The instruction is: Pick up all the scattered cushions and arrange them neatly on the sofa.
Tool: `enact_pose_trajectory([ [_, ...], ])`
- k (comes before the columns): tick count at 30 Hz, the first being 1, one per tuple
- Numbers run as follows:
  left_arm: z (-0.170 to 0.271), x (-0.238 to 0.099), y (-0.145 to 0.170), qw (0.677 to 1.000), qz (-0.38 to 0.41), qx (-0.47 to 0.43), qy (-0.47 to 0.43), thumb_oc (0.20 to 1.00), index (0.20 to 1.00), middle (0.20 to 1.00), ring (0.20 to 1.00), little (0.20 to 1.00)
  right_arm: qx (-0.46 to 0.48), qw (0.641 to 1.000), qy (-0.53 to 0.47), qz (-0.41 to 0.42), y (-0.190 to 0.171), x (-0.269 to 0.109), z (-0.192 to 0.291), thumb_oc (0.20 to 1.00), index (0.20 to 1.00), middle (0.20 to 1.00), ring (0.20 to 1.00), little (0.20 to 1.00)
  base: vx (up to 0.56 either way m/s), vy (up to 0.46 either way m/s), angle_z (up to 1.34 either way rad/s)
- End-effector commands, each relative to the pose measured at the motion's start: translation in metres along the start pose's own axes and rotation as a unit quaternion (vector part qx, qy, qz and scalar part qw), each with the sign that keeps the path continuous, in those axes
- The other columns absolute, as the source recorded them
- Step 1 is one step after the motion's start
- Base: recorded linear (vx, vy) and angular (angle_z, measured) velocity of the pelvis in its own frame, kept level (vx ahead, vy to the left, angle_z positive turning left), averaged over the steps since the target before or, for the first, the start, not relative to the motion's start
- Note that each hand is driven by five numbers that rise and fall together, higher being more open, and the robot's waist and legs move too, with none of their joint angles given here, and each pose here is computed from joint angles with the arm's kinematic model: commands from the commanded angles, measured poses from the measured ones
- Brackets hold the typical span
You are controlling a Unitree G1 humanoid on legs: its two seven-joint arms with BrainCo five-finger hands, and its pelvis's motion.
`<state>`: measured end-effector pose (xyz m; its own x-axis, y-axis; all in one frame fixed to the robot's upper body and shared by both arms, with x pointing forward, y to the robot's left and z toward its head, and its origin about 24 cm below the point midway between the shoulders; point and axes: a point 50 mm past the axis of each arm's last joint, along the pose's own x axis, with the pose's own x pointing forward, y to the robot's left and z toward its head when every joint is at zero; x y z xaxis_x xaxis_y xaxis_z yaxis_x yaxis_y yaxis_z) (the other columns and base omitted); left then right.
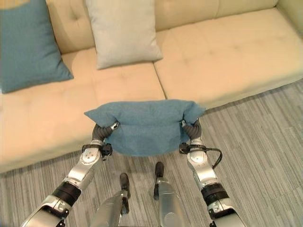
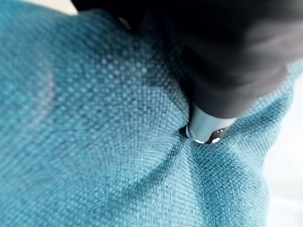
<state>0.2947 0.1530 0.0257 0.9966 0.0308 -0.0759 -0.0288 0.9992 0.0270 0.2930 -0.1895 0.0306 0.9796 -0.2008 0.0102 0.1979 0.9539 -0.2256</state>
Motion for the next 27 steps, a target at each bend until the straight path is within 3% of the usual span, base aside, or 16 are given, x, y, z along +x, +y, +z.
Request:
enact_pose_trajectory([
  [1,0.039,0.001,-0.031,0.992,-0.068,-0.029,-0.098,0.2,0.2,0.2,0.2,0.2,0.003,0.998,-0.066,-0.004,-0.005,0.004,0.025,0.2,0.2,0.2,0.2,0.2,0.03,0.084,-0.32],
  [12,0.026,-0.011,-0.018,0.995,-0.067,-0.018,-0.077,0.2,0.2,0.2,0.2,0.2,0.006,1.0,-0.025,-0.011,-0.013,-0.009,0.004,0.2,0.2,0.2,0.2,0.2,0.06,0.036,-0.79],
  [18,-0.005,-0.023,-0.038,0.993,-0.103,-0.052,-0.01,0.2,0.2,0.2,0.2,0.2,0.007,1.0,0.016,-0.016,-0.027,-0.028,-0.019,0.2,0.2,0.2,0.2,0.2,0.09,-0.13,-0.33],
  [27,-0.002,-0.026,-0.042,0.993,-0.105,-0.056,-0.015,0.2,0.2,0.2,0.2,0.2,-0.009,1.0,0.009,-0.005,-0.026,-0.024,-0.015,0.2,0.2,0.2,0.2,0.2,0.09,-0.024,-0.44],
])
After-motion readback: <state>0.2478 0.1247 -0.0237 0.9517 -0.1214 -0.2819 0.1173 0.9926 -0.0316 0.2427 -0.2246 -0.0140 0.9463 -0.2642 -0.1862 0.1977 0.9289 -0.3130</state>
